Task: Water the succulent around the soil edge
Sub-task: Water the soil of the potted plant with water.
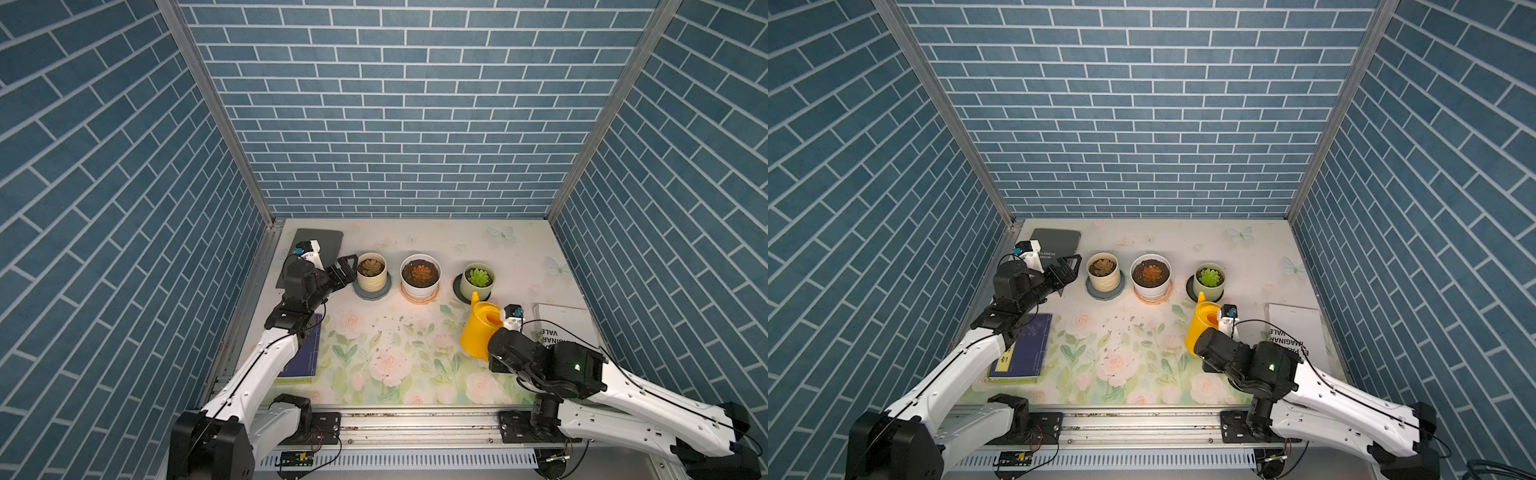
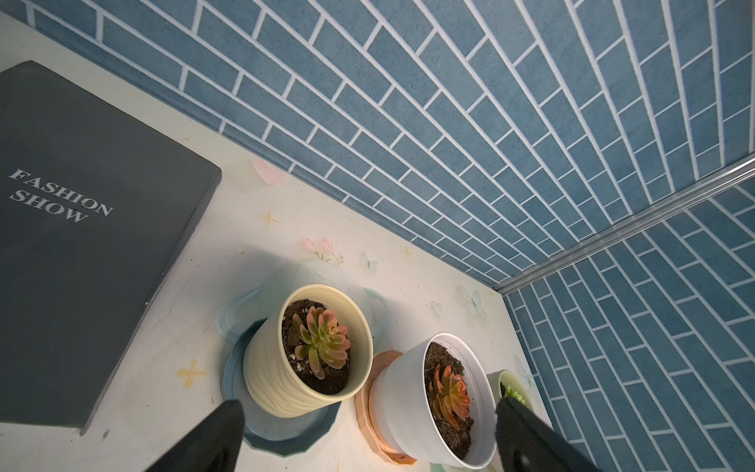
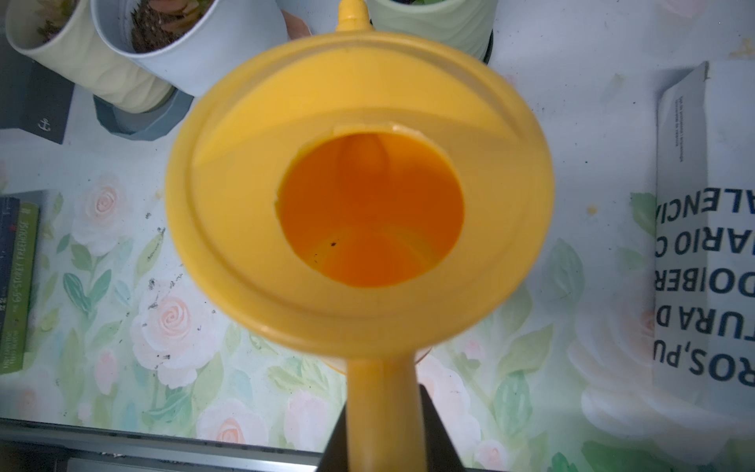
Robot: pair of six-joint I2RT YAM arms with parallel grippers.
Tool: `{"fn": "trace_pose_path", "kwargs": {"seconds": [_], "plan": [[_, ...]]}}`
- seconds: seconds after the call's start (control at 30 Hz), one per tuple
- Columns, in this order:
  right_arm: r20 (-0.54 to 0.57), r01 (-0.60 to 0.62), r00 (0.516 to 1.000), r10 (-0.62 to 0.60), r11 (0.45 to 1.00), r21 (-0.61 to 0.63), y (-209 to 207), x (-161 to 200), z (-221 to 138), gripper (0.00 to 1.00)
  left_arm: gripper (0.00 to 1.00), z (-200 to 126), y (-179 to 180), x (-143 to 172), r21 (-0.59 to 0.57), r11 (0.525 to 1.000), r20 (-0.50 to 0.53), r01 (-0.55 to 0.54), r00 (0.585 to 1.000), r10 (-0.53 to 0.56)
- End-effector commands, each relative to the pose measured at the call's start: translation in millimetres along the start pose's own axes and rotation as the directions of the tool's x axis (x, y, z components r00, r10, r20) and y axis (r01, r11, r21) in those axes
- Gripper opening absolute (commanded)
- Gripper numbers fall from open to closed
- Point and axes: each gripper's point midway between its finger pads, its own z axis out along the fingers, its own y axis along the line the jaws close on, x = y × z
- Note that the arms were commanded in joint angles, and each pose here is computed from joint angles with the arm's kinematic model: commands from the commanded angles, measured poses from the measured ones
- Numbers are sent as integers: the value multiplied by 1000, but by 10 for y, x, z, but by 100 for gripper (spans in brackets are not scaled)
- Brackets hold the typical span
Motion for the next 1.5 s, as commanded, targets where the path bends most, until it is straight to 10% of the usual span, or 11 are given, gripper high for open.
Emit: {"fn": "trace_pose_path", "kwargs": {"seconds": [0.0, 1.47], "plan": [[58, -73, 996, 72, 997, 13, -130, -69, -50, 0, 100, -19, -16, -4, 8, 1000, 6, -11, 1000, 11], [23, 416, 906, -422, 881, -225, 797, 30, 207, 0, 100, 11, -11, 9, 8, 1000, -2, -7, 1000, 7]]}}
